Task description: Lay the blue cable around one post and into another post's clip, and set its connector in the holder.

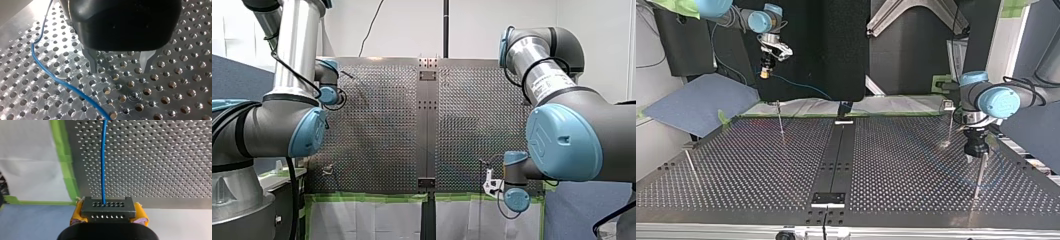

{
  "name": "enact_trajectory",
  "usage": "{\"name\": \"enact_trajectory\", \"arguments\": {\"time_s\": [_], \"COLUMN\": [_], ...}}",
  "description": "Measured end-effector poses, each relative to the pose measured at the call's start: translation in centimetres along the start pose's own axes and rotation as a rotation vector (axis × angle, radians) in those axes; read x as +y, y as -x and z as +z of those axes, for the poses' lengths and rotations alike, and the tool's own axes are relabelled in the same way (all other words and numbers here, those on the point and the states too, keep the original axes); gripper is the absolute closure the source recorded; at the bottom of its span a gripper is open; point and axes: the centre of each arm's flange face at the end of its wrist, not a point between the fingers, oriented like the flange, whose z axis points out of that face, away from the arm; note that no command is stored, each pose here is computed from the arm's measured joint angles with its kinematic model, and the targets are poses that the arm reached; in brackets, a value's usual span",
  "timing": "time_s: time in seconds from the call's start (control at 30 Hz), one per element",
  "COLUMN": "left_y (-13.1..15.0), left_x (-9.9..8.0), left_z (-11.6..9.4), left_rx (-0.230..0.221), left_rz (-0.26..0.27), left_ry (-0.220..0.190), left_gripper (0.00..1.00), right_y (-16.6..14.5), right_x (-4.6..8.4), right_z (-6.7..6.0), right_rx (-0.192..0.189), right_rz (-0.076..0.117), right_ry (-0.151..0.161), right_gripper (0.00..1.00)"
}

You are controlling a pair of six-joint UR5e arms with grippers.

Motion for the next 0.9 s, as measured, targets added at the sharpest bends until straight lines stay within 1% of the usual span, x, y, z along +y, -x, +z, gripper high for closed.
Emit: {"name": "enact_trajectory", "arguments": {"time_s": [0.13, 0.2, 0.3, 0.57, 0.8, 0.9], "left_y": [0.0, 0.0, 0.0, 0.0, 0.0, 0.0], "left_x": [0.0, 0.0, 0.0, 0.0, 0.0, -0.1], "left_z": [0.0, 0.0, 0.0, 0.0, 0.0, 0.0], "left_rx": [0.0, 0.0, -0.001, 0.001, 0.001, 0.001], "left_rz": [0.0, 0.001, 0.001, 0.001, 0.001, 0.001], "left_ry": [-0.001, -0.001, -0.001, -0.002, -0.003, -0.003], "left_gripper": [0.15, 0.15, 0.15, 0.15, 0.15, 0.15], "right_y": [-0.7, -0.9, -1.2, -1.4, 0.4, 0.8], "right_x": [0.8, 1.4, 2.3, 4.7, 7.3, 8.3], "right_z": [1.8, 2.7, 3.6, 4.8, 5.3, 5.6], "right_rx": [0.028, 0.035, 0.039, 0.041, 0.016, 0.02], "right_rz": [0.016, 0.018, 0.018, 0.021, 0.022, 0.017], "right_ry": [-0.003, -0.004, -0.004, -0.005, -0.003, -0.003], "right_gripper": [1.0, 1.0, 1.0, 1.0, 1.0, 1.0]}}
